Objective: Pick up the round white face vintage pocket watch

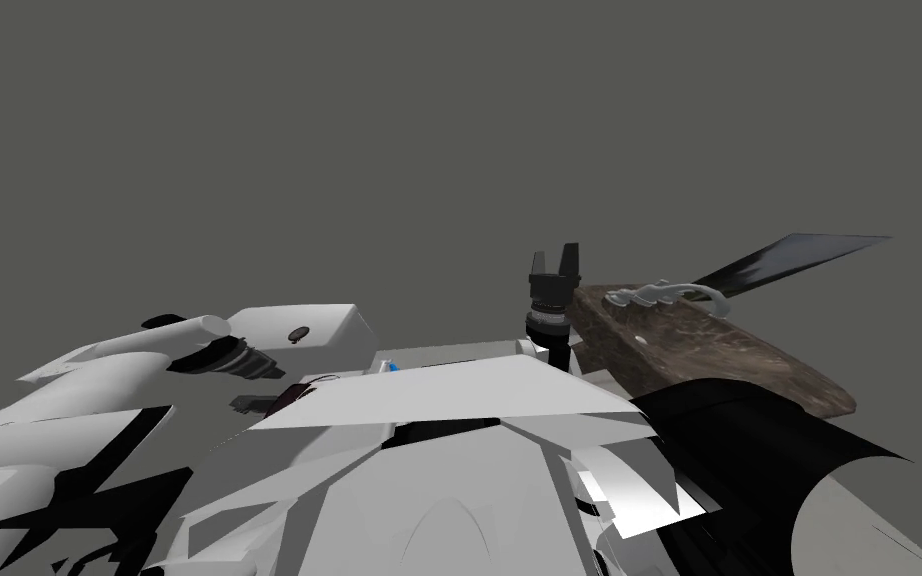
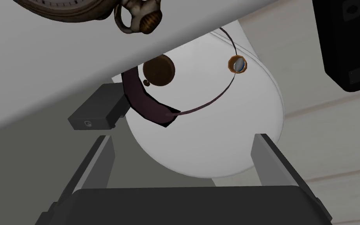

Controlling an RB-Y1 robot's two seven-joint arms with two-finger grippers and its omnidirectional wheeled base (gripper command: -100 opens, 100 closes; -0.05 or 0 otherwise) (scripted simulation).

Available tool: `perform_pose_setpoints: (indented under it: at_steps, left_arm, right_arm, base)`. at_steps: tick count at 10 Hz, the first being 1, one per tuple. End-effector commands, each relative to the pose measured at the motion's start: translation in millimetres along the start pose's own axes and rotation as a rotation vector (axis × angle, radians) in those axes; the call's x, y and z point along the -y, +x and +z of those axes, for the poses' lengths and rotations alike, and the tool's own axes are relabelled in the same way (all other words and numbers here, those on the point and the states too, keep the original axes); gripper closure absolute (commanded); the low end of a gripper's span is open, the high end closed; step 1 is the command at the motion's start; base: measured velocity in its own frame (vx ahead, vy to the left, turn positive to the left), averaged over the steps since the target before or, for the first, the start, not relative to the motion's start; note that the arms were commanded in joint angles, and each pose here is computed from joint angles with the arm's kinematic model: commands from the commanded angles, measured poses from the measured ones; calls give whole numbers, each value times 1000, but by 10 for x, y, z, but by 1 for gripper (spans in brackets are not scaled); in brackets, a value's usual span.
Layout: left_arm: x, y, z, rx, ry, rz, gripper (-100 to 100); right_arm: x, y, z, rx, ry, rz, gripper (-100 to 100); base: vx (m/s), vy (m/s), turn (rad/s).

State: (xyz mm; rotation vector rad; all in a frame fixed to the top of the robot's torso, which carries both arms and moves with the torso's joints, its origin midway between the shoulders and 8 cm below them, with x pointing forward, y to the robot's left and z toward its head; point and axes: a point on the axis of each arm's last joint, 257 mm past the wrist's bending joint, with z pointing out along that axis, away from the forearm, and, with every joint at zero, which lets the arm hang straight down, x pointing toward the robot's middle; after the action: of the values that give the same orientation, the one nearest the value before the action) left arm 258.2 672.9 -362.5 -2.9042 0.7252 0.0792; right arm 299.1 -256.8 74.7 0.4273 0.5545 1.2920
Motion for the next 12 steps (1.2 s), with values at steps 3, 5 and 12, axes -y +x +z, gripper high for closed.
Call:
perform_pose_setpoints:
  at_steps: [3,5,12]
  left_arm:
    - [32,-106,-140,-4,-40,-105,-100]
    - [52,-124,-232,-15,-58,-153,-100]
    - [-36,-97,-412,-65,-150,-312,-100]
  right_arm:
    - [0,0,0,0,0,0,0]
    - [0,0,0,0,0,0,0]
    - [0,0,0,0,0,0,0]
  base:
    - [38,-5,-68]
    - [19,-3,-35]
    - [57,21,-84]
